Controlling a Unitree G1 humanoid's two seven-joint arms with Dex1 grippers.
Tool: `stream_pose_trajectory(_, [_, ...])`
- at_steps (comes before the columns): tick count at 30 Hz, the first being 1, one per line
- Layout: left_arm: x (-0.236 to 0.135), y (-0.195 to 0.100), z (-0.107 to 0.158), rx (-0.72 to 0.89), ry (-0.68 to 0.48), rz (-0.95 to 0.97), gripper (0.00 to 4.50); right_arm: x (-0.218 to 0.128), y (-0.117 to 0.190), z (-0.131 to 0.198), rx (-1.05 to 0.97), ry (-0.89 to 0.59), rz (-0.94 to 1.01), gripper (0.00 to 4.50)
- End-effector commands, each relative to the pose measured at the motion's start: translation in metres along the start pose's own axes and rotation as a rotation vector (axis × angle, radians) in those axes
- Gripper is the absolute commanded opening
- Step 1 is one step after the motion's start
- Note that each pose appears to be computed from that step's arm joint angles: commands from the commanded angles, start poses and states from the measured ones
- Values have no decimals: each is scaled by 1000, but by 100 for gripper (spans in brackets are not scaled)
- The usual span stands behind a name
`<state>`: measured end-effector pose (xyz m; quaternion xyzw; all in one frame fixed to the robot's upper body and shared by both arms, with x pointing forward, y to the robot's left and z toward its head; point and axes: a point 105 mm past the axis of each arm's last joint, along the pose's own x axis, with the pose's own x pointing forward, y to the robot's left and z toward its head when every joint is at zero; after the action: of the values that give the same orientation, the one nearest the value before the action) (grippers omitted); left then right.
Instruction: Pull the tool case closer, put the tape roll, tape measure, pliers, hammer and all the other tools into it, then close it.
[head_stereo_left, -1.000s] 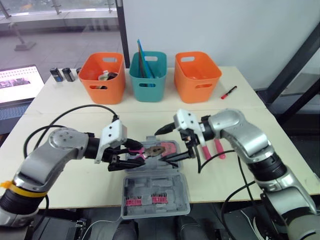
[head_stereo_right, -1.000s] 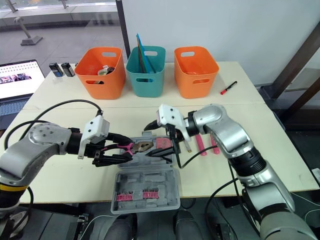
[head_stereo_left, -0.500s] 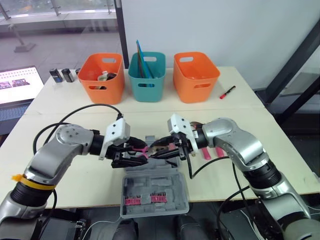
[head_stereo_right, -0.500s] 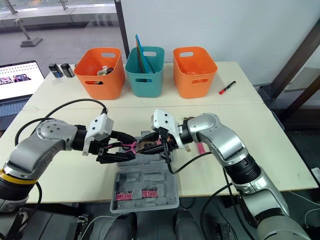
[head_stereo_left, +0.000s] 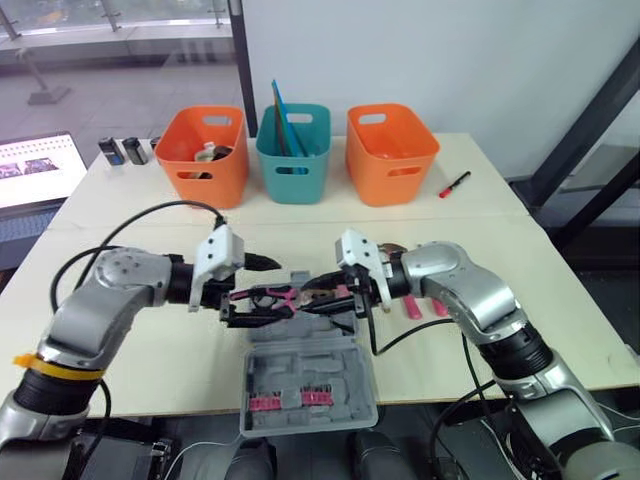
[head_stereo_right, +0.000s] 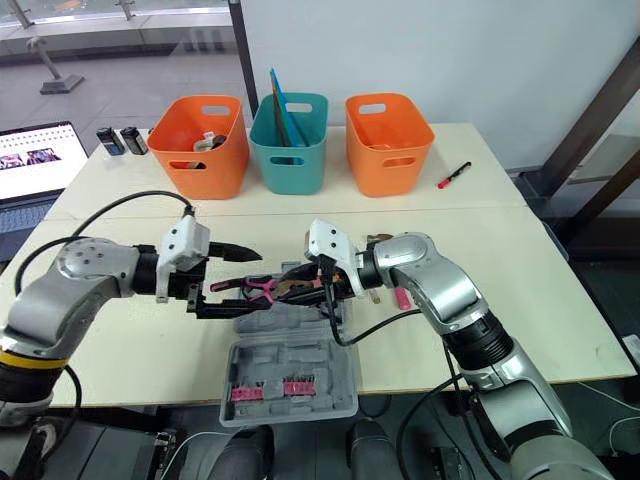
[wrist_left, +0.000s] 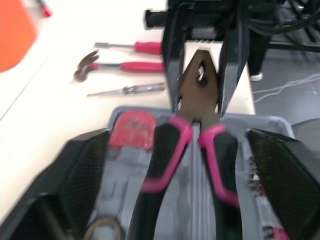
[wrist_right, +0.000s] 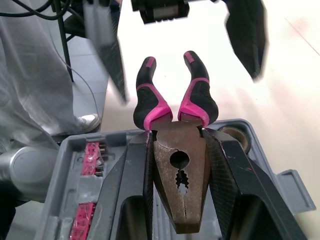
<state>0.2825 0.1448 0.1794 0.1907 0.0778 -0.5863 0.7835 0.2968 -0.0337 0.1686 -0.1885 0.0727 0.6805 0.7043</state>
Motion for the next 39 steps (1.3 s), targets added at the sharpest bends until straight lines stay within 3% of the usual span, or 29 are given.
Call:
stream_pose_trajectory(1, [-35, 4, 0, -25, 11, 101, 450, -18, -13, 13, -119, 11, -39, 98])
stream_pose_trajectory(6, [-73, -11, -24, -89, 96, 197, 450, -21, -26, -7, -151, 86, -48, 98])
stream_pose_trajectory(12, [-94, -38, -44, -234, 99, 242, 450, -6, -30, -33, -151, 175, -3, 98])
stream_pose_trajectory(27, [-98, -55, -63, -279, 138, 329, 450, 32, -32, -61, -122, 189, 75, 98])
stream_pose_trajectory(39, [-90, -46, -62, -260, 148, 311, 450, 49, -32, -74, -49, 154, 55, 98])
